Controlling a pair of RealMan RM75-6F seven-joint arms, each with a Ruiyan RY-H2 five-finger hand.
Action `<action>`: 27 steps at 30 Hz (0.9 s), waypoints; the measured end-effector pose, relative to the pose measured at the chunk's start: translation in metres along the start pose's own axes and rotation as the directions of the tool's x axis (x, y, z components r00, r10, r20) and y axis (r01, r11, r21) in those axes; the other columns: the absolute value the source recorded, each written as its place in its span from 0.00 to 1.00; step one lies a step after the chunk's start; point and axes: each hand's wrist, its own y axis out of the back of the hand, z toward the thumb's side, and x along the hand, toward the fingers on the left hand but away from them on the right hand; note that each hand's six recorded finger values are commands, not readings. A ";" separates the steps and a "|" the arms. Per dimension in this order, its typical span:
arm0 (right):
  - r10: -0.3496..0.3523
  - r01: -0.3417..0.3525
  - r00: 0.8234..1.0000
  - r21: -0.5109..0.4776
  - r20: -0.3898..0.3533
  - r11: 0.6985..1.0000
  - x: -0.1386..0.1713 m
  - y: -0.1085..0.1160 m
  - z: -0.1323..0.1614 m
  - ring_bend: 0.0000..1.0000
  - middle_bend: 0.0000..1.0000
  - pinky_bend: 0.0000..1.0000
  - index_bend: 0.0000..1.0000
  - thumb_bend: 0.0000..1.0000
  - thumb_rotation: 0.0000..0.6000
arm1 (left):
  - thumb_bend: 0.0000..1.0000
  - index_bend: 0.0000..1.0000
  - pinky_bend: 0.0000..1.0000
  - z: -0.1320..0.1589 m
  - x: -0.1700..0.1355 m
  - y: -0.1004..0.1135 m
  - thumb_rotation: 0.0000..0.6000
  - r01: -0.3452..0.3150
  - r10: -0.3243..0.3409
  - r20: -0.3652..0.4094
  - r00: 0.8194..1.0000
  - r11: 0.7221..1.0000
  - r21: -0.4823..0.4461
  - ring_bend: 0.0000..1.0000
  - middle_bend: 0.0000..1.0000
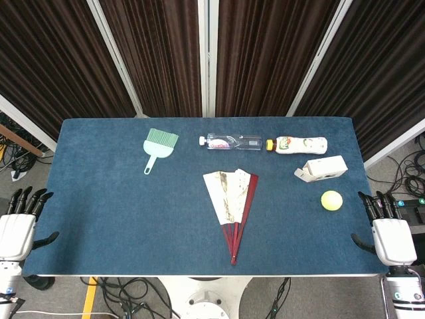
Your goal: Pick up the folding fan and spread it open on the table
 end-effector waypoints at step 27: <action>0.182 -0.195 0.904 0.006 -0.387 0.981 -0.071 -0.054 0.106 0.02 0.32 0.03 0.31 0.08 1.00 | 0.00 0.16 0.05 -0.001 -0.004 0.003 1.00 -0.021 0.021 -0.012 1.000 1.000 -0.015 0.02 0.12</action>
